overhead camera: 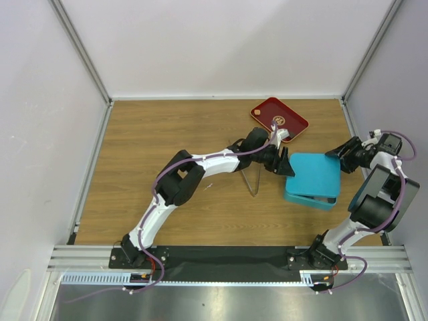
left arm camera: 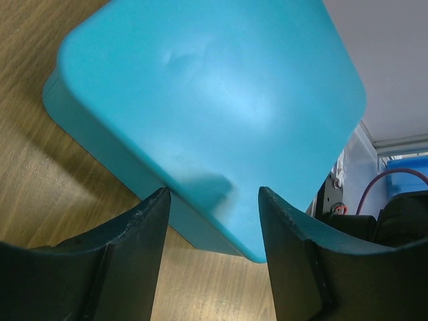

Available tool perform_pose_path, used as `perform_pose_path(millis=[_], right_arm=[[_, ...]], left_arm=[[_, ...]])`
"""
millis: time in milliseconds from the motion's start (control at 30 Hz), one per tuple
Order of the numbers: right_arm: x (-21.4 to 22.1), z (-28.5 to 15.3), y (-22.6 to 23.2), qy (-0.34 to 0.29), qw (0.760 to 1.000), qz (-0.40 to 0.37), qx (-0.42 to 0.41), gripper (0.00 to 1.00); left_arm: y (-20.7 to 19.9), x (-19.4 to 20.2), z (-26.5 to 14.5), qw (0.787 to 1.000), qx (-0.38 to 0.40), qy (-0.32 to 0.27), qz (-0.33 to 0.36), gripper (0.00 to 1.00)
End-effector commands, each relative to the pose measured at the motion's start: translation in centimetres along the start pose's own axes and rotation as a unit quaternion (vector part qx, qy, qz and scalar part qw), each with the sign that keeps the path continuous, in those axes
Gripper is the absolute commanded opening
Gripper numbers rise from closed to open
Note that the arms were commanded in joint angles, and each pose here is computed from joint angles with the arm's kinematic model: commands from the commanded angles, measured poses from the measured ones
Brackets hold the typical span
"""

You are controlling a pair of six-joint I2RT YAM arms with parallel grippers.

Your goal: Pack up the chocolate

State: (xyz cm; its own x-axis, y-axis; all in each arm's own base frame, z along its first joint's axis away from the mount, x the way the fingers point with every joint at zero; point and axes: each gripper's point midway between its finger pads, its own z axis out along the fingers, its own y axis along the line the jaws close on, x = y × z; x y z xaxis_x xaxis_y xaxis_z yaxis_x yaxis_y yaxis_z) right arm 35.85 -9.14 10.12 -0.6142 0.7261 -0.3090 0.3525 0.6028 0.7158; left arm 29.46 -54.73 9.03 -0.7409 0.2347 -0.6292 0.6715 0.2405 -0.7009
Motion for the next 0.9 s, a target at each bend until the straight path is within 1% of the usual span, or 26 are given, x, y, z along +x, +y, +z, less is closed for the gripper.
perform_pose_path(millis=[0, 233, 367, 467, 633, 700, 867], right_arm=[[-1.8, -0.3, -0.2, -0.018, 1.000, -0.011, 0.021, 0.56], [-2.5, -0.8, 0.4, -0.029, 0.999, -0.019, 0.019, 0.57], [-3.3, -1.5, 0.6, -0.050, 0.998, -0.025, 0.034, 0.57], [-4.0, -2.0, 0.3, -0.065, 0.996, -0.025, 0.060, 0.57], [-5.6, -3.7, 0.1, -0.108, 0.988, -0.033, 0.103, 0.57], [-5.9, -4.2, -0.2, -0.117, 0.985, -0.031, 0.123, 0.57], [-6.5, -5.5, 0.2, -0.131, 0.981, -0.032, 0.143, 0.57]], left_arm=[[-1.9, -1.4, 0.8, 0.999, 0.028, -0.016, 0.025, 0.61], [-1.9, -1.3, 0.9, 0.999, 0.027, -0.012, 0.026, 0.61], [-2.0, -1.2, 0.8, 0.999, 0.022, -0.010, 0.029, 0.61], [-2.0, -1.1, 0.7, 0.999, 0.020, -0.008, 0.029, 0.61], [-2.3, -1.4, 0.5, 0.999, 0.021, -0.010, 0.033, 0.62], [-2.5, -1.5, 0.5, 0.999, 0.022, -0.010, 0.034, 0.62], [-2.7, -1.5, 0.4, 0.999, 0.024, -0.009, 0.034, 0.62]])
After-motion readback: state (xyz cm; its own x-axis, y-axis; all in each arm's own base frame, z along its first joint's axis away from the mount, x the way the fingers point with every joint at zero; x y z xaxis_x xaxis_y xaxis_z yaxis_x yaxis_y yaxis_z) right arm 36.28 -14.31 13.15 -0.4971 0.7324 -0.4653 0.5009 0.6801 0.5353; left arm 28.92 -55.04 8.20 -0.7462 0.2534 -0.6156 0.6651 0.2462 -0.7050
